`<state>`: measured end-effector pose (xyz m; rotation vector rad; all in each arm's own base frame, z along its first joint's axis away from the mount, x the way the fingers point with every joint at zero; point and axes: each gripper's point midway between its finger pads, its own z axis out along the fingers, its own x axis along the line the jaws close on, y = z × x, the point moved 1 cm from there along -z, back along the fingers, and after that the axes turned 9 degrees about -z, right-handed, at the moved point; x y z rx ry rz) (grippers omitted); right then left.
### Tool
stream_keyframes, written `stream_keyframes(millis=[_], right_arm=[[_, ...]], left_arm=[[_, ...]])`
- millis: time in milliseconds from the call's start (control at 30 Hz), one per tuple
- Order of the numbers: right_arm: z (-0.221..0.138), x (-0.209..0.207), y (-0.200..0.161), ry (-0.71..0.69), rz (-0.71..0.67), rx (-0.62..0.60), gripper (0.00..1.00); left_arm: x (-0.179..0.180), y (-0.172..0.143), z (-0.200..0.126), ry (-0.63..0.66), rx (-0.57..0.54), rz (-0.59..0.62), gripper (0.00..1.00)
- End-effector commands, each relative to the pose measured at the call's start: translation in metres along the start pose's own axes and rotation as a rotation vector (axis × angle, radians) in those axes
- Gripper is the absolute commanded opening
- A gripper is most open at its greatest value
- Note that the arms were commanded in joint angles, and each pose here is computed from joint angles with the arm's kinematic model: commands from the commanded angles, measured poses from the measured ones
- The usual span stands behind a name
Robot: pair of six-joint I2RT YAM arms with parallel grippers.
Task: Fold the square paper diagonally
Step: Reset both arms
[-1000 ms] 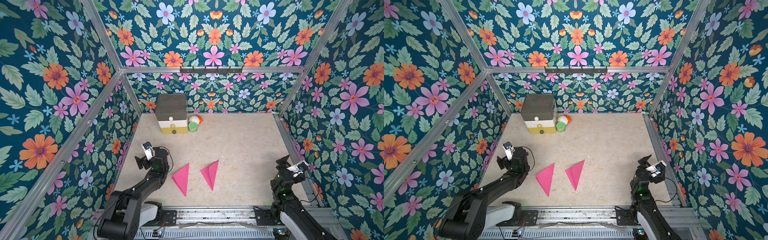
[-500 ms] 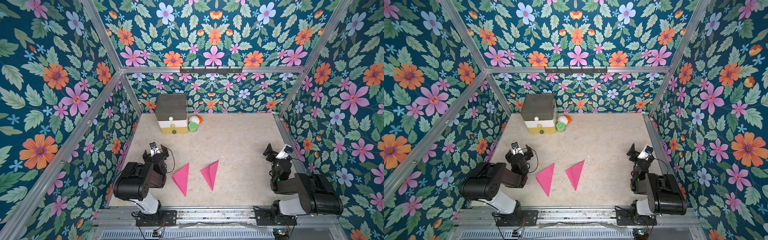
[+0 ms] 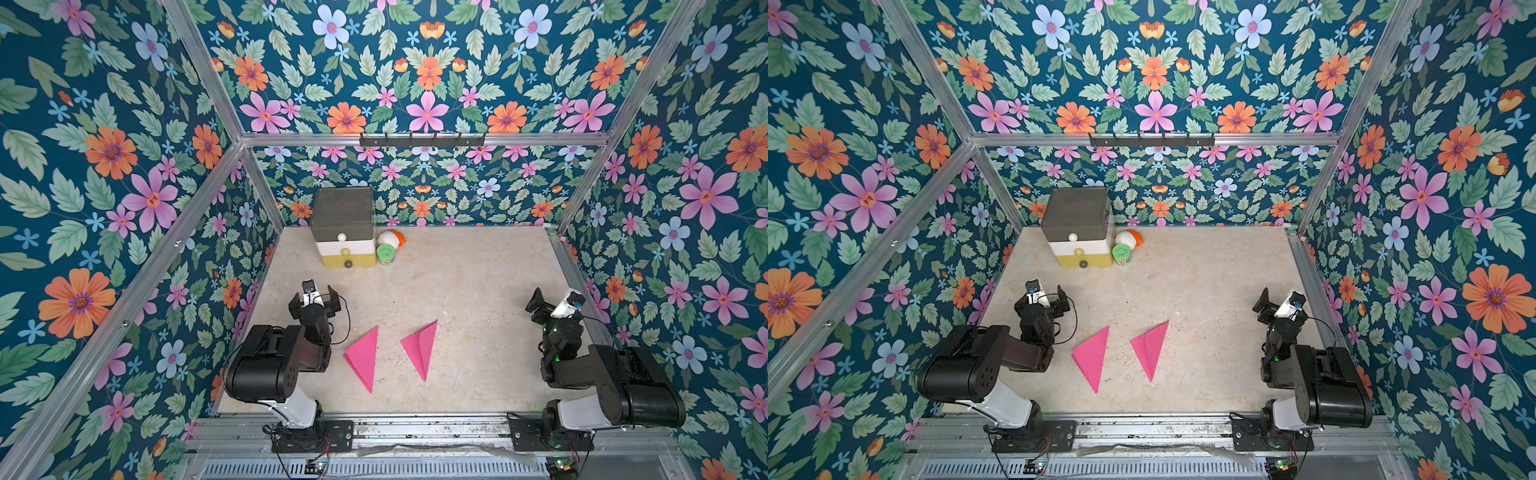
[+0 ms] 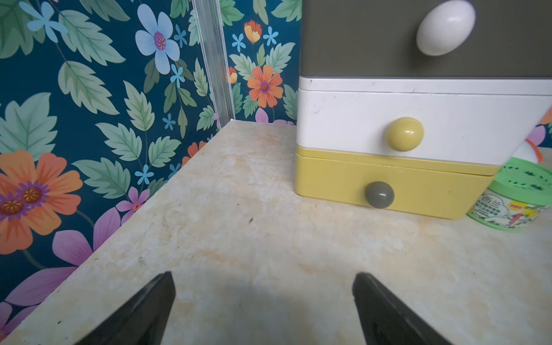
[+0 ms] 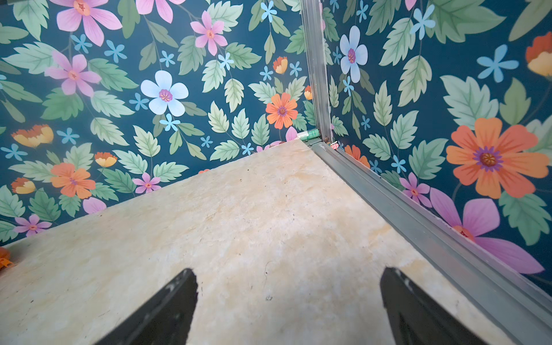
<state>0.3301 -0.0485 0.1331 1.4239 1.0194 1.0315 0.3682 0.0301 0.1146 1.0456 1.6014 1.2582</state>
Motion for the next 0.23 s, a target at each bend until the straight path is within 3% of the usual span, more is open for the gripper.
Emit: stream_keyframes(millis=[0,200], right_arm=[[0.0009,0.0022,0.0063,0.010,-0.002,-0.024,0.99],[0.0003,0.0050,0.0063,0.025,-0.008,-0.025,0.99]], left_arm=[[-0.0011,0.0017,0.0004,-0.006,-0.005,-0.001,1.00],[-0.0013,0.0017,0.0005,-0.007,-0.005,-0.001,0.99]])
